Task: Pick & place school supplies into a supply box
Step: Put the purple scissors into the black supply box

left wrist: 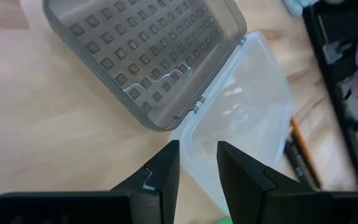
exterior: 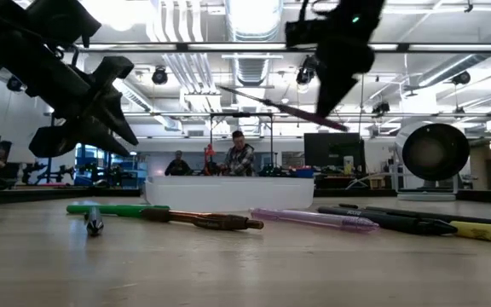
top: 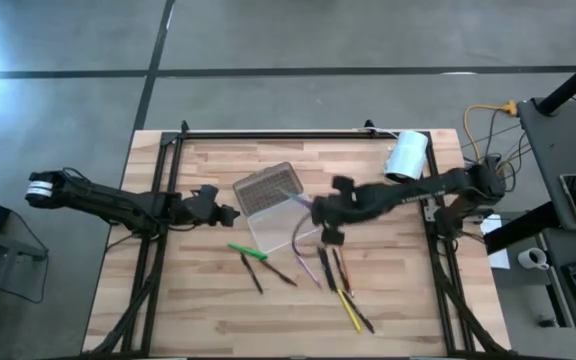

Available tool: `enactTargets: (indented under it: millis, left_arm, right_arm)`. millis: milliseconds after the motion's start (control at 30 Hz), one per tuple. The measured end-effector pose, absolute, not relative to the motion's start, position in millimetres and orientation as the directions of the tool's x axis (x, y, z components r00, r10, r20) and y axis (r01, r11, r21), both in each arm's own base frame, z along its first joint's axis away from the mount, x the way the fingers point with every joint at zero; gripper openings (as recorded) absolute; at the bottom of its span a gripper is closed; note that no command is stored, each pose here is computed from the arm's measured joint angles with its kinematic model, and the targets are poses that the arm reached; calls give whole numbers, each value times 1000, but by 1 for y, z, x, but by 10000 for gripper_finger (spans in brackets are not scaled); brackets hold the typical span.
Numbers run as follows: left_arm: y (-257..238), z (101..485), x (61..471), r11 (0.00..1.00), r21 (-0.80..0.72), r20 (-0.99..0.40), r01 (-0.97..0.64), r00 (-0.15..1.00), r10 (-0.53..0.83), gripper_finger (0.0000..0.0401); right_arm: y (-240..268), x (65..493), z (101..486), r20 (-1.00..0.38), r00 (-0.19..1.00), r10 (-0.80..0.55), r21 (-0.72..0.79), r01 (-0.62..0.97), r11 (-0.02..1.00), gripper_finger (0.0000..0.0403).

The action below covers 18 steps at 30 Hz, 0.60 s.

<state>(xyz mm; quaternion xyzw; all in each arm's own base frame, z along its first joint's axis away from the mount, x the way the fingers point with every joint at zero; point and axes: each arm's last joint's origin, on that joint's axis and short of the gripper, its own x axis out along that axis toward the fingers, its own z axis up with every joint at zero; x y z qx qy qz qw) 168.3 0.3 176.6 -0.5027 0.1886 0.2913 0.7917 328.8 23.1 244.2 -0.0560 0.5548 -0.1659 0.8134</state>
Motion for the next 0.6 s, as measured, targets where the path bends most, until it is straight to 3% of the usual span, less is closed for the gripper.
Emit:
enactTargets:
  millis: [200, 600]
  left_arm:
    - [1, 189, 158, 326, -731, -530, -600, 799, 283, 92]
    - [4, 225, 114, 414, -793, -276, -447, 870, 409, 92]
  right_arm:
    - [-15, 356, 234, -917, 315, -246, -271, -37, 962, 51]
    - [-27, 415, 195, -955, 260, -141, -211, -263, 942, 51]
